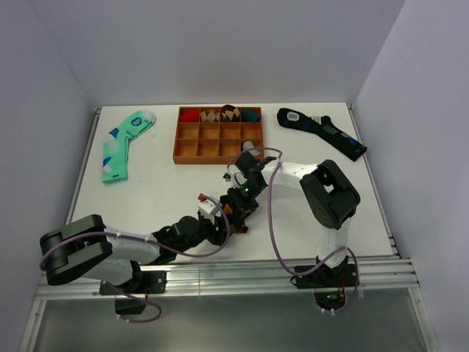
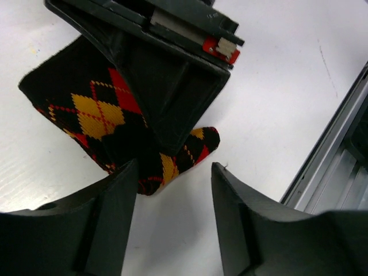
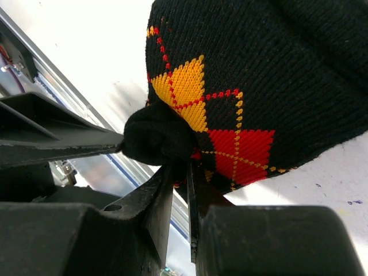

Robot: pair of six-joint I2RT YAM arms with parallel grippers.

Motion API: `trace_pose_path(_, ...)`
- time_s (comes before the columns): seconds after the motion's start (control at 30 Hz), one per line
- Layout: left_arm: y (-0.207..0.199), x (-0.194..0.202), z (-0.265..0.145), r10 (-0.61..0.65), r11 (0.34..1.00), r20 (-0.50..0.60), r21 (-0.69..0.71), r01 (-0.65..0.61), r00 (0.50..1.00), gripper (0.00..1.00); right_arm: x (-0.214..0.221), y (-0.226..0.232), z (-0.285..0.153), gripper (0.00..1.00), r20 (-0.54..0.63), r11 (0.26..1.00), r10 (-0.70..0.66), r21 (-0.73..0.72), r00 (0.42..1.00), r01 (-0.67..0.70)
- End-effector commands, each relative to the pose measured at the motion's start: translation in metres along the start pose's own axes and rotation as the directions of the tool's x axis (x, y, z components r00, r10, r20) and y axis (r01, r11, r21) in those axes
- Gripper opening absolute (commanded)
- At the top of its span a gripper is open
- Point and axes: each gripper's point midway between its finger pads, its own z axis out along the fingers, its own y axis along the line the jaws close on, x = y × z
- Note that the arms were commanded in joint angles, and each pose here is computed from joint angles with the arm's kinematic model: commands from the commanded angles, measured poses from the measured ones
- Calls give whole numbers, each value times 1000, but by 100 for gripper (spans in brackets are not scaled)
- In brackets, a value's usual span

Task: Roll the socks
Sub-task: Roll the sock at the center of the board.

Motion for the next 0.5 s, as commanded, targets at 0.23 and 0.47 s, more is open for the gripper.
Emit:
trace_pose_path(0.23,-7,-52,1,-24,997,117,72,16,993,72,-5,-15,-4,21,-4,996,3,85,1000,-2)
trace_pose_path(0.47,-21,-49,0,-17,990,91,144,3,996,68,-6,-15,-6,21,-2,996,-1,89,1000,1)
